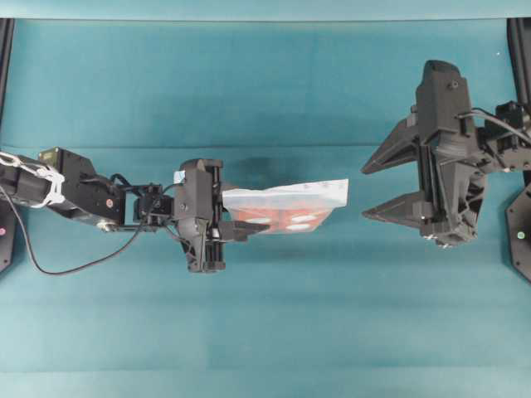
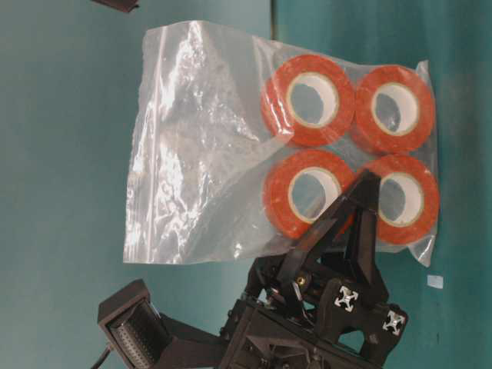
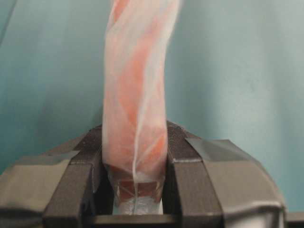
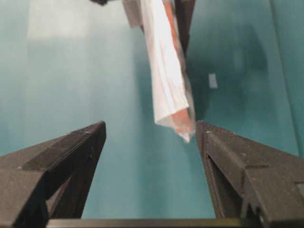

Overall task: Hand over the clear zip bag and make it stand upright.
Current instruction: 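Withdraw the right gripper to the right while left holds the bag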

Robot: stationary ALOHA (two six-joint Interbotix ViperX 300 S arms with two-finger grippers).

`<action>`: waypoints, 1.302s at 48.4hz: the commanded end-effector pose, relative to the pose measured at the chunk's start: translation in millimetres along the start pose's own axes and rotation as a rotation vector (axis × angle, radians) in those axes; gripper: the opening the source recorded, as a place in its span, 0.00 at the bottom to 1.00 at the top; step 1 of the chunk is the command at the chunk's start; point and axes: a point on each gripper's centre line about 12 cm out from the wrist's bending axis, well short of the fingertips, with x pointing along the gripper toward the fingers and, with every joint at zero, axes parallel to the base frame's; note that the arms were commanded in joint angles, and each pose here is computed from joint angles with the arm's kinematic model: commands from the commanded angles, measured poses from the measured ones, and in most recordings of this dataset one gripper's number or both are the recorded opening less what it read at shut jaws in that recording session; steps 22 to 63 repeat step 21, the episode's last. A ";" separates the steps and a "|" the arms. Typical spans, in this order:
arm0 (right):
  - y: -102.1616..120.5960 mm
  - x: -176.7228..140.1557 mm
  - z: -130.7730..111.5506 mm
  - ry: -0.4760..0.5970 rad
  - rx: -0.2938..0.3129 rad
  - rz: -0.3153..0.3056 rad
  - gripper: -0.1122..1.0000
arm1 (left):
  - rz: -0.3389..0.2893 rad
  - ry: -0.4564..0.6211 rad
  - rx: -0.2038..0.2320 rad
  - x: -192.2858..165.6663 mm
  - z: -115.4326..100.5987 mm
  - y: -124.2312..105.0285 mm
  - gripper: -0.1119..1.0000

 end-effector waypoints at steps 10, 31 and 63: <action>3.0 -2.5 5.4 -0.027 -0.008 0.005 0.87 | -0.003 -0.011 0.001 0.2 4.4 -1.1 0.30; 2.9 -2.3 4.9 -0.026 -0.007 0.005 0.87 | -0.003 -0.011 0.001 0.2 4.4 -1.1 0.30; 2.9 -2.3 4.9 -0.026 -0.007 0.005 0.87 | -0.003 -0.011 0.001 0.2 4.4 -1.1 0.30</action>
